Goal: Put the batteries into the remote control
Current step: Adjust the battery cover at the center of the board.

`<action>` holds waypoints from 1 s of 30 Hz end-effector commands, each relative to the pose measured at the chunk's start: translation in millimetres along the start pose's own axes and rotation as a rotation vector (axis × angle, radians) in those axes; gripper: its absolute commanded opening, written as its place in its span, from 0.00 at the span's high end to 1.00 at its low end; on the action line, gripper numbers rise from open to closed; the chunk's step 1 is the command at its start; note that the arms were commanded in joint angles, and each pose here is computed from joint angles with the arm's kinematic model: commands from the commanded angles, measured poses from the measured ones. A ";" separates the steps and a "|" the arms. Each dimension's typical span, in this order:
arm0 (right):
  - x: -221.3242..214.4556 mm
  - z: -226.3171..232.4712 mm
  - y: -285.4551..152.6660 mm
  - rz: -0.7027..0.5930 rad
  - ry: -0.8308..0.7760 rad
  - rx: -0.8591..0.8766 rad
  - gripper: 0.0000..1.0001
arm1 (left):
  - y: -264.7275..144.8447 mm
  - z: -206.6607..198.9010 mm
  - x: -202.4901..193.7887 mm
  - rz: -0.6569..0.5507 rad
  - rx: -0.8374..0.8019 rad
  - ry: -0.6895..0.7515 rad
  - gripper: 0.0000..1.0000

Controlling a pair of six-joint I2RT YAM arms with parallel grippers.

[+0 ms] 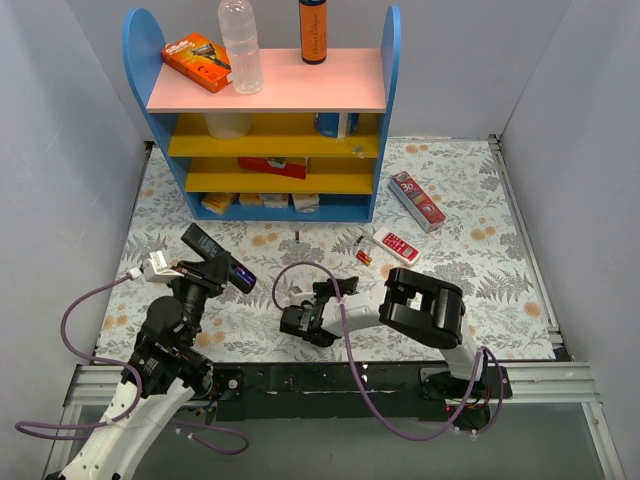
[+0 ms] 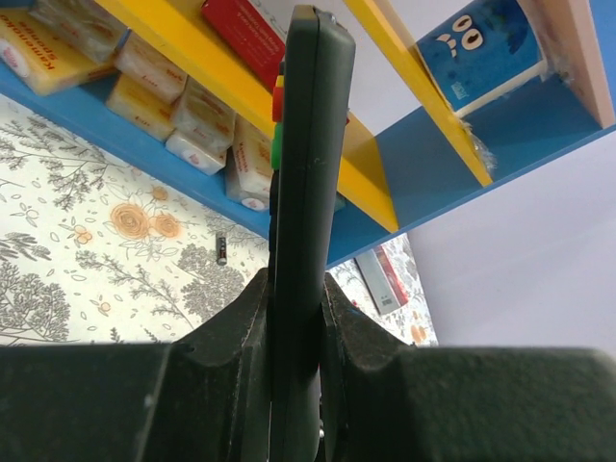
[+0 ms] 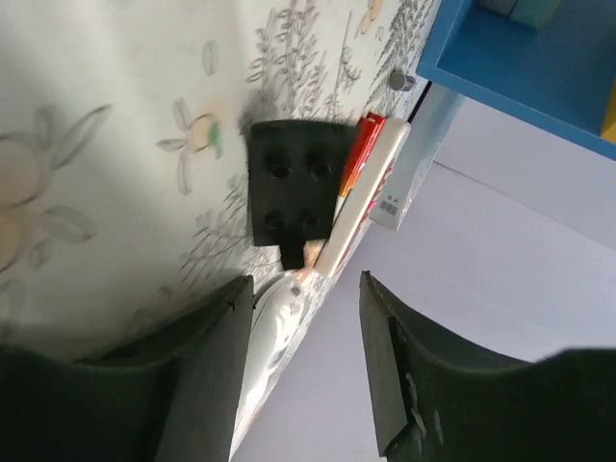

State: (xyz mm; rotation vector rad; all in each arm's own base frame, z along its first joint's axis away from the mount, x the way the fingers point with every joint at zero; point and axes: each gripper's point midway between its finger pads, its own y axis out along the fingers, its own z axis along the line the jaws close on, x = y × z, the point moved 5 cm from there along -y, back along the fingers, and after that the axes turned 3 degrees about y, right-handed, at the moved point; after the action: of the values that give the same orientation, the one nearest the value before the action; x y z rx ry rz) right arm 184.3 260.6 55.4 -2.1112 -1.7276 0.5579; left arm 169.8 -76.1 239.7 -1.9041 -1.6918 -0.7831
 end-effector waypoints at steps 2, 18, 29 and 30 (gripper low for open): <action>10.0 19.8 -28.1 -0.104 -0.009 0.103 0.39 | -3.5 -3.2 14.1 -0.043 0.009 0.018 1.00; 15.2 -62.0 -27.3 -0.347 0.529 0.632 0.44 | -2.1 -7.9 8.5 -0.004 -0.020 0.028 1.00; 16.4 -76.2 11.7 -0.363 0.925 0.953 0.50 | 3.9 -12.4 -8.4 0.080 -0.064 0.033 1.00; 16.6 -74.0 14.2 -0.356 0.935 0.965 0.50 | 4.4 -12.1 -9.7 0.086 -0.063 0.033 1.00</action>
State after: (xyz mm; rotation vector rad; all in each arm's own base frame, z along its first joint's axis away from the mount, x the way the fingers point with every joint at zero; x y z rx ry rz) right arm 239.2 257.8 113.2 -1.1894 -1.0259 0.1885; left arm 172.1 -86.5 227.9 -1.9327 -1.5656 -0.7932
